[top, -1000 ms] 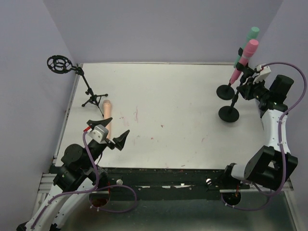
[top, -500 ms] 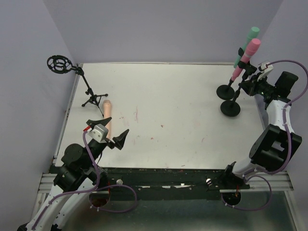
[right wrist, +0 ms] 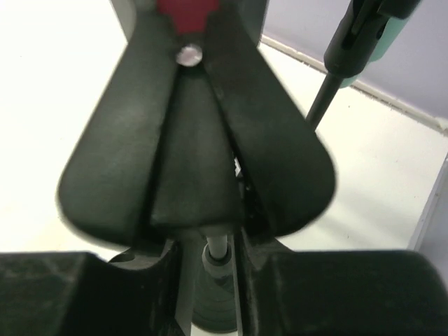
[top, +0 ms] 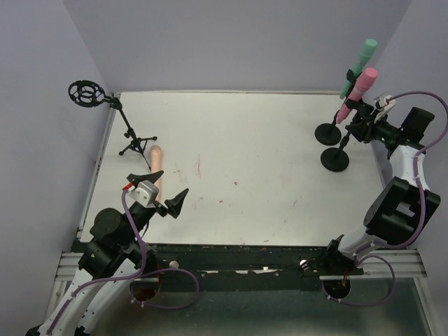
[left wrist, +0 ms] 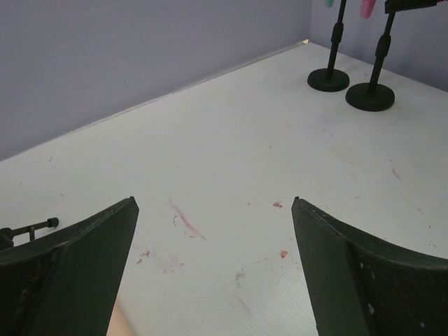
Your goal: Attach the microphones to the stand
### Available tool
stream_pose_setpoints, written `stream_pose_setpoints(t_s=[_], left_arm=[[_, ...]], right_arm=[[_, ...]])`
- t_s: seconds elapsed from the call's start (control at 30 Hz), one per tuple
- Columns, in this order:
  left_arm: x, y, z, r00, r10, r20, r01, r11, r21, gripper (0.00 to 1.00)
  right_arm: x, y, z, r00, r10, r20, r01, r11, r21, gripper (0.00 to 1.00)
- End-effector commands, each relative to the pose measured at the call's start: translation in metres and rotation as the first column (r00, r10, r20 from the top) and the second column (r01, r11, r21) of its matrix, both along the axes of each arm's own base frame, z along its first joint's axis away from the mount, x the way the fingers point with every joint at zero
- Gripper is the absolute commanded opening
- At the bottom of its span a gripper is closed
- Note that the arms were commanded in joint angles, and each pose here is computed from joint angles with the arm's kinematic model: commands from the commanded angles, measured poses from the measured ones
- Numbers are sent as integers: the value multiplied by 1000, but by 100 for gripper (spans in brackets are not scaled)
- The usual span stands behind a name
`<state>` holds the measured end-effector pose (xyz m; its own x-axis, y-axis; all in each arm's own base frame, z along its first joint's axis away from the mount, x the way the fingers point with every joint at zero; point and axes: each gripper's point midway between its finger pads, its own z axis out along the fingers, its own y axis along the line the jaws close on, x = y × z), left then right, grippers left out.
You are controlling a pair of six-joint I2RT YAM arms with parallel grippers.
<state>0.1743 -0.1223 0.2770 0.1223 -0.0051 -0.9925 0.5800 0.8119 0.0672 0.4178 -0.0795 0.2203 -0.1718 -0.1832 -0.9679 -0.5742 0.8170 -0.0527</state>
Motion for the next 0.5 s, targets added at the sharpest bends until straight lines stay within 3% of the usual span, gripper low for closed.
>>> stream_pose_setpoints(t_s=[0.0, 0.17, 0.27, 0.33, 0.47], left_arm=[[-1, -4, -6, 1000, -21, -11, 22, 1000, 11, 99], [-2, -4, -6, 1000, -23, -10, 23, 1000, 9, 99], [-2, -3, -4, 1000, -20, -6, 20, 1000, 4, 99], [-3, -3, -3, 1000, -25, -5, 25, 1000, -2, 99], [-5, -5, -1, 999, -39, 0, 39, 999, -5, 99]], right_arm=[[-6, 2, 10, 998, 54, 30, -54, 999, -1, 36], [-12, 2, 10, 999, 40, 15, -40, 999, -1, 51], [-18, -3, 14, 1000, 12, -6, -12, 1000, -7, 75], [-22, -6, 18, 1000, -9, -17, 8, 1000, -19, 85], [-31, -14, 21, 998, -45, -39, 44, 998, -35, 91]])
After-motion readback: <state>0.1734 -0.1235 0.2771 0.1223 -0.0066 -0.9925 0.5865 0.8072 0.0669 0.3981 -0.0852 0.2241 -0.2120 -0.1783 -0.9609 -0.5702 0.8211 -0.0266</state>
